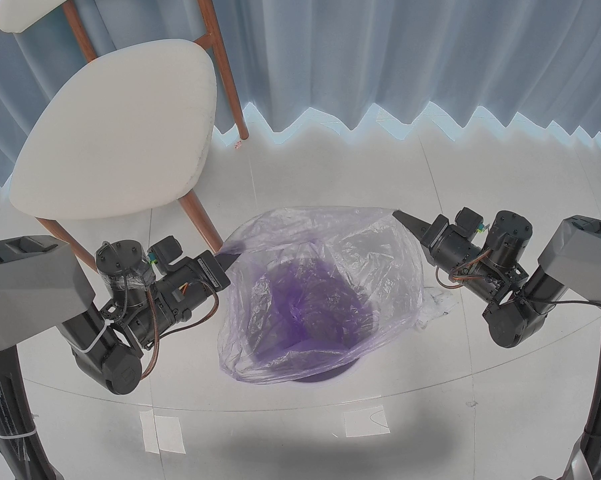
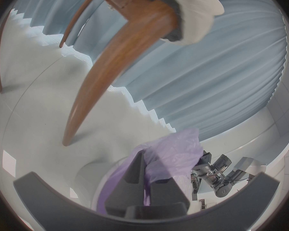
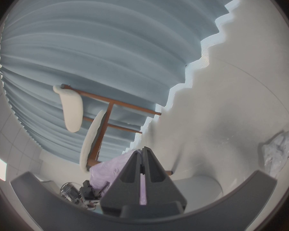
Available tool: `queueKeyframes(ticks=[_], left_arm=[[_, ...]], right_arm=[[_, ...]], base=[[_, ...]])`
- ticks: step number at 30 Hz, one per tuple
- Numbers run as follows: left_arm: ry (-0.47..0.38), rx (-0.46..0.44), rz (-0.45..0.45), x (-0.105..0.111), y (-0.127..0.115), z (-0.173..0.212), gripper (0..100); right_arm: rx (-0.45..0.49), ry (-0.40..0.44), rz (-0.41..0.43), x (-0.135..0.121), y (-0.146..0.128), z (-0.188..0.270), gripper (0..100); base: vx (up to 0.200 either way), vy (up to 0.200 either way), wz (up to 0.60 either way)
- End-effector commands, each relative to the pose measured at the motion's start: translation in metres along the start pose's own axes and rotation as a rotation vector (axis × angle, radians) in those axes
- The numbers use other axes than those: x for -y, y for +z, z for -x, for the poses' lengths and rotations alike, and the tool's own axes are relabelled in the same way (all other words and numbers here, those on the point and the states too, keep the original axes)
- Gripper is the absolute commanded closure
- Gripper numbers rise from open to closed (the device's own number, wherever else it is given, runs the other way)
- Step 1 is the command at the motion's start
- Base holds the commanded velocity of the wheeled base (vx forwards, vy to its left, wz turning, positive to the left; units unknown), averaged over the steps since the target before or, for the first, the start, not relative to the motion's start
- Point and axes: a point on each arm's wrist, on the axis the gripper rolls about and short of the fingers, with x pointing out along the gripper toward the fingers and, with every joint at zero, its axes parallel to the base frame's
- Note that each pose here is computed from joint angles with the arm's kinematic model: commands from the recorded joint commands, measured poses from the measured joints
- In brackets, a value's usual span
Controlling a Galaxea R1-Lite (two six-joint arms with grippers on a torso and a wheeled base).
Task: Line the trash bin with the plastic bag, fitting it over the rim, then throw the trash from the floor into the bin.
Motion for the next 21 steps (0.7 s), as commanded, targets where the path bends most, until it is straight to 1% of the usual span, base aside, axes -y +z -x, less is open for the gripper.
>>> queueKeyframes(ticks=[1,2,3,9,12,13,14,15,18,21], left_arm=[[0.033,0.007,0.011,-0.018,-0.001,-0.006,100],[0.038,0.002,0.014,-0.021,-0.004,-0.009,100],[0.040,0.000,0.016,-0.023,-0.005,-0.010,100],[0.043,0.013,0.032,-0.026,-0.005,-0.016,100],[0.036,0.028,0.104,-0.025,-0.002,-0.019,100],[0.036,0.028,0.107,-0.025,-0.002,-0.019,100],[0.034,0.033,0.144,-0.025,-0.001,-0.020,100],[0.032,0.034,0.162,-0.025,-0.001,-0.020,100],[0.035,0.034,0.181,-0.027,0.000,-0.022,100],[0.071,0.016,0.197,-0.037,-0.004,-0.023,100]], right_arm=[[0.039,-0.038,-0.003,0.006,-0.001,-0.014,100],[0.065,-0.062,-0.003,0.011,-0.005,-0.021,100],[0.075,-0.068,-0.003,0.012,-0.008,-0.025,100],[0.084,-0.071,-0.005,0.013,-0.010,-0.029,100],[0.087,-0.070,-0.005,0.013,-0.009,-0.030,100],[0.087,-0.070,-0.005,0.013,-0.009,-0.030,100],[0.086,-0.071,-0.006,0.013,-0.010,-0.031,100],[0.085,-0.077,-0.008,0.015,-0.010,-0.031,100],[0.090,-0.099,-0.012,0.018,-0.012,-0.034,100],[0.120,-0.145,-0.017,0.025,-0.015,-0.042,100]], base=[[0.000,0.000,0.00],[0.000,0.000,0.00],[0.000,0.000,0.00],[0.000,0.000,0.00],[0.000,0.000,0.00],[0.000,0.000,0.00],[0.000,0.000,0.00],[0.000,0.000,0.00],[0.000,0.000,0.00],[0.000,0.000,0.00]])
